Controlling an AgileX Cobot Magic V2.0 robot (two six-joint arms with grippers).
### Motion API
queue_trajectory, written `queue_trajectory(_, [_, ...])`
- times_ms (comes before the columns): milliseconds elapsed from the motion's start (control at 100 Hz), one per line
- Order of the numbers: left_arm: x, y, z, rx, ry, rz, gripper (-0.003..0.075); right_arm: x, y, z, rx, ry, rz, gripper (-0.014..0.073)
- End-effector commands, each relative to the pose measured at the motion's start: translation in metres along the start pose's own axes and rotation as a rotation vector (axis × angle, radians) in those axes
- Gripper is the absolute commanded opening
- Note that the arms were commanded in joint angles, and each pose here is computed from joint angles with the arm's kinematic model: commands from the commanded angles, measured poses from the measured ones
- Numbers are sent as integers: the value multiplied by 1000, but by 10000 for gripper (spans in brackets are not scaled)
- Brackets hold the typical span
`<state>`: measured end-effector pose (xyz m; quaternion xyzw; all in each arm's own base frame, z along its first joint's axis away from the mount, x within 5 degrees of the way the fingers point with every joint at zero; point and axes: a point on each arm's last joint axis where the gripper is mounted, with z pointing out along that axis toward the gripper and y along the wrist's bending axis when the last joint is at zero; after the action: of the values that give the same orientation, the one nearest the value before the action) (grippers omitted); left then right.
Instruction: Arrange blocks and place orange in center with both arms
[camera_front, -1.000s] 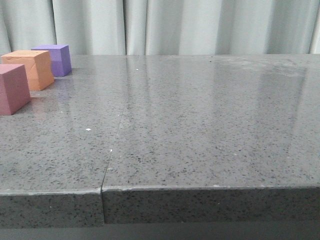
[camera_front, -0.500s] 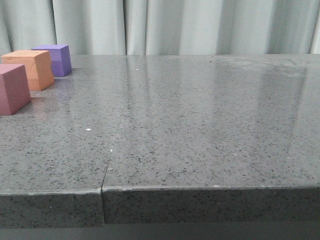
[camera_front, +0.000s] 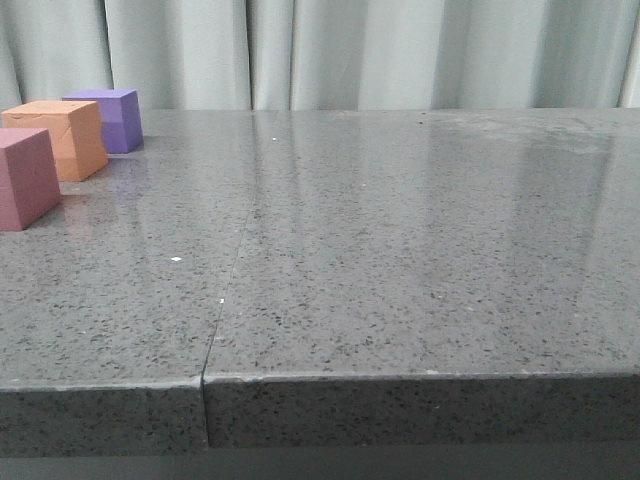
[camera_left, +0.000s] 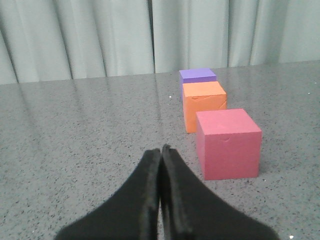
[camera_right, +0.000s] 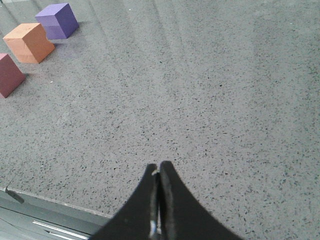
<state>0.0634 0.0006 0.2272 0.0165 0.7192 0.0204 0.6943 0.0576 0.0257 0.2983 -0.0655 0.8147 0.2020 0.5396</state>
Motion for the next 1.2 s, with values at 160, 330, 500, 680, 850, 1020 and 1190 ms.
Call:
queue_trajectory(160, [12, 0, -9, -13, -145, -26, -20, -14, 4, -3, -22, -92, -20, -67])
queue_trajectory(330, [25, -1, -7, -10, -130, -45, -20, -14, 4, -3, -21, -92, -21, -67])
queue_trajectory(500, [24, -1, -7, -10, -143, -45, -20, -14, 4, -3, -22, -93, -21, -67])
queue_trajectory(680, [22, -1, -8, -10, -154, -45, -20, -14, 4, -3, -22, -93, -21, -67])
queue_trajectory(850, [22, -1, -8, -10, -154, -45, -20, -14, 4, -3, -22, -93, -21, -67])
queue_trajectory(1020, [22, -1, -8, -10, -154, -45, -20, -14, 4, -3, -22, -93, -21, -67])
queue_trajectory(1190, [22, -1, -8, -10, -154, -45, -20, -14, 4, -3, -22, -93, -21, -67])
